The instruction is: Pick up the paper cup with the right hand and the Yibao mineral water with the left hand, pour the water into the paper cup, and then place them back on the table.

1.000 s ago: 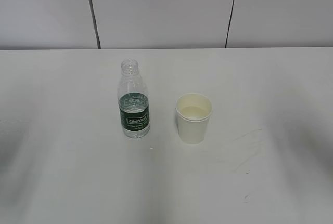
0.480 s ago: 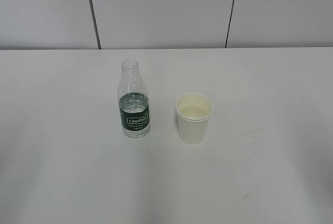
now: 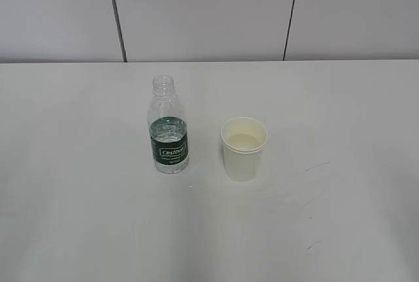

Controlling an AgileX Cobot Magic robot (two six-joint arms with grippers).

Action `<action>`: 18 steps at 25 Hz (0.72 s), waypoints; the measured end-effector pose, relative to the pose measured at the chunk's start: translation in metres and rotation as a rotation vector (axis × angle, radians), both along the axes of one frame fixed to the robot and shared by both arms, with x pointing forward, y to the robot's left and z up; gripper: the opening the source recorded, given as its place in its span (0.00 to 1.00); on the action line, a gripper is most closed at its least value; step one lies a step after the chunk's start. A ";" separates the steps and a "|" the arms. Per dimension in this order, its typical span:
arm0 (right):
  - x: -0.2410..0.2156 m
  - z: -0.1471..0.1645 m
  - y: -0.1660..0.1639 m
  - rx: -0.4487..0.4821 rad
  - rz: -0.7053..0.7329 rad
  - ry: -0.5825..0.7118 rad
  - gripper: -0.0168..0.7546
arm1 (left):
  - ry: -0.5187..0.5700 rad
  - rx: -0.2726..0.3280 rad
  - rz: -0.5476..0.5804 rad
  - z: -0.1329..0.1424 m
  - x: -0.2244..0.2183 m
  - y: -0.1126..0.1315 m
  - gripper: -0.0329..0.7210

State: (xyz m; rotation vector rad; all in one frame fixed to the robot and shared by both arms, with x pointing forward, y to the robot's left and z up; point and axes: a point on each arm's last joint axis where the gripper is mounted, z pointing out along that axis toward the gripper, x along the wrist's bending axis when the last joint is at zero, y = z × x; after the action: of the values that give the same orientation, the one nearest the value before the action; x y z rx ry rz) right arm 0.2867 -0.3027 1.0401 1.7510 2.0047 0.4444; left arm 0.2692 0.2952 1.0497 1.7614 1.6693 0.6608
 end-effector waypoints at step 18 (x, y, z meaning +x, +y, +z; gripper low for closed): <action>-0.057 0.001 -0.003 0.063 -0.008 -0.469 0.79 | -0.265 -0.012 0.002 0.002 -0.042 0.003 0.74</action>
State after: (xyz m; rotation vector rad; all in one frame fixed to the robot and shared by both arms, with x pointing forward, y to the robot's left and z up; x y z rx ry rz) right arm 0.2293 -0.3056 1.0415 1.5133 1.6634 0.8362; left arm 0.2272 0.2986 1.0519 1.5858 1.4913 0.8436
